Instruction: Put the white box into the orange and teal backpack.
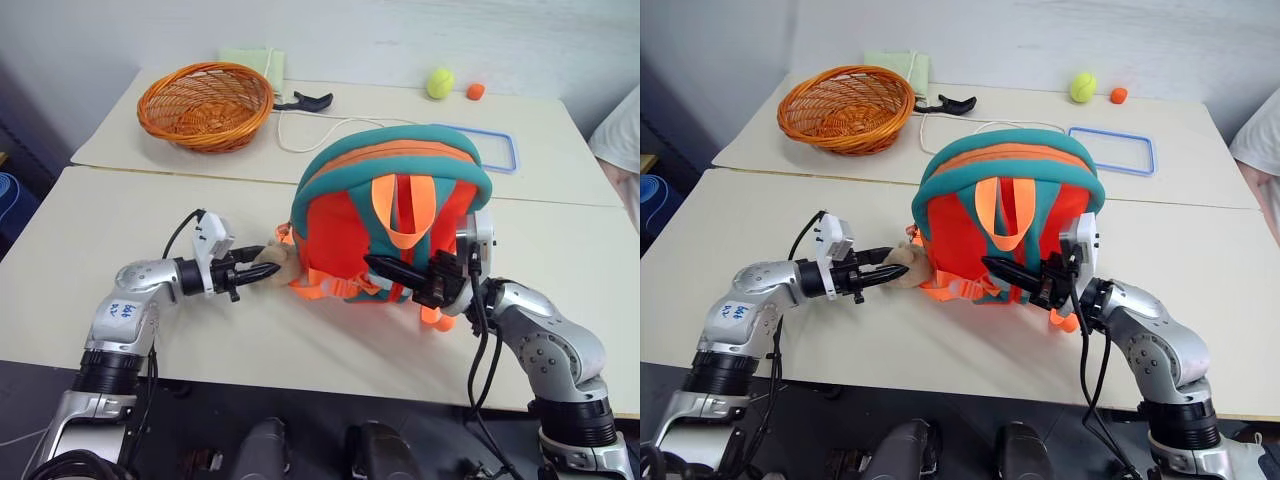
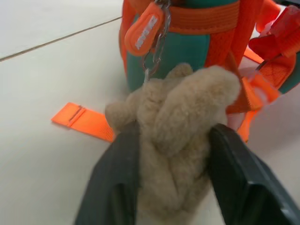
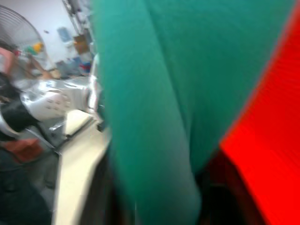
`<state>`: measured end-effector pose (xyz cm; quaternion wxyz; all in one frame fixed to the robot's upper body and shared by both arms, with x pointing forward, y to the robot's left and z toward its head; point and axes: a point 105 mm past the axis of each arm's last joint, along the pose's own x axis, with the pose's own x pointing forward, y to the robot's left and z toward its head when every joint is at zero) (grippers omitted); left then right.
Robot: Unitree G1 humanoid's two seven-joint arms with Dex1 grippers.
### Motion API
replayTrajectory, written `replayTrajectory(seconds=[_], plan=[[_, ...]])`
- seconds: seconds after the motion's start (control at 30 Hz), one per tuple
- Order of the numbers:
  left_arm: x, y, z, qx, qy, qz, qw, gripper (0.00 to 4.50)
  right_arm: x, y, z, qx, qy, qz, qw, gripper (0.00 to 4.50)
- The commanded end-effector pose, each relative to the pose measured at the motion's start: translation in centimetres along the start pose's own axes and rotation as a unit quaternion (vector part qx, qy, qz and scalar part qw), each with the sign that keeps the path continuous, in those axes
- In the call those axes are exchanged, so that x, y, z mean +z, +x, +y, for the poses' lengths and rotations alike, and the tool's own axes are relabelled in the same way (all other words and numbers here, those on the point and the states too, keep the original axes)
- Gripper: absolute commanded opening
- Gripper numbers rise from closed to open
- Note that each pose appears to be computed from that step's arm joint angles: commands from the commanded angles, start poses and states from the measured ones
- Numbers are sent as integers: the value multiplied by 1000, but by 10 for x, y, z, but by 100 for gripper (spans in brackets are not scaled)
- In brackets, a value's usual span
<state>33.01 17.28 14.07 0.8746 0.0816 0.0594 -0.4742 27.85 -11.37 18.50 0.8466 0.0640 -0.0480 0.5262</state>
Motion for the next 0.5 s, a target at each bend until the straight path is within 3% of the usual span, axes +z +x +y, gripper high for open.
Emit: replayTrajectory(seconds=[0.03,0.07,0.13,0.23,0.3,0.4,0.5], plan=[[16,-41,7,26,56,-25,998,343,11,-32,-3,-11,-84,27,996,271],[14,-50,7,28,58,-19,998,358,10,-44,-4,-14,-93,47,994,288],[4,-72,2,28,58,10,998,422,13,-73,-14,-37,-111,83,990,369],[-6,-98,-5,47,74,35,996,422,14,-114,-29,-65,-148,155,975,448],[-12,-112,-9,69,82,47,993,422,10,-140,-39,-67,-182,215,957,448],[-20,-129,-10,98,106,70,987,422,14,-171,-64,-115,-209,230,944,448],[-24,-137,-12,110,103,77,986,422,12,-183,-75,-129,-228,229,937,448]])
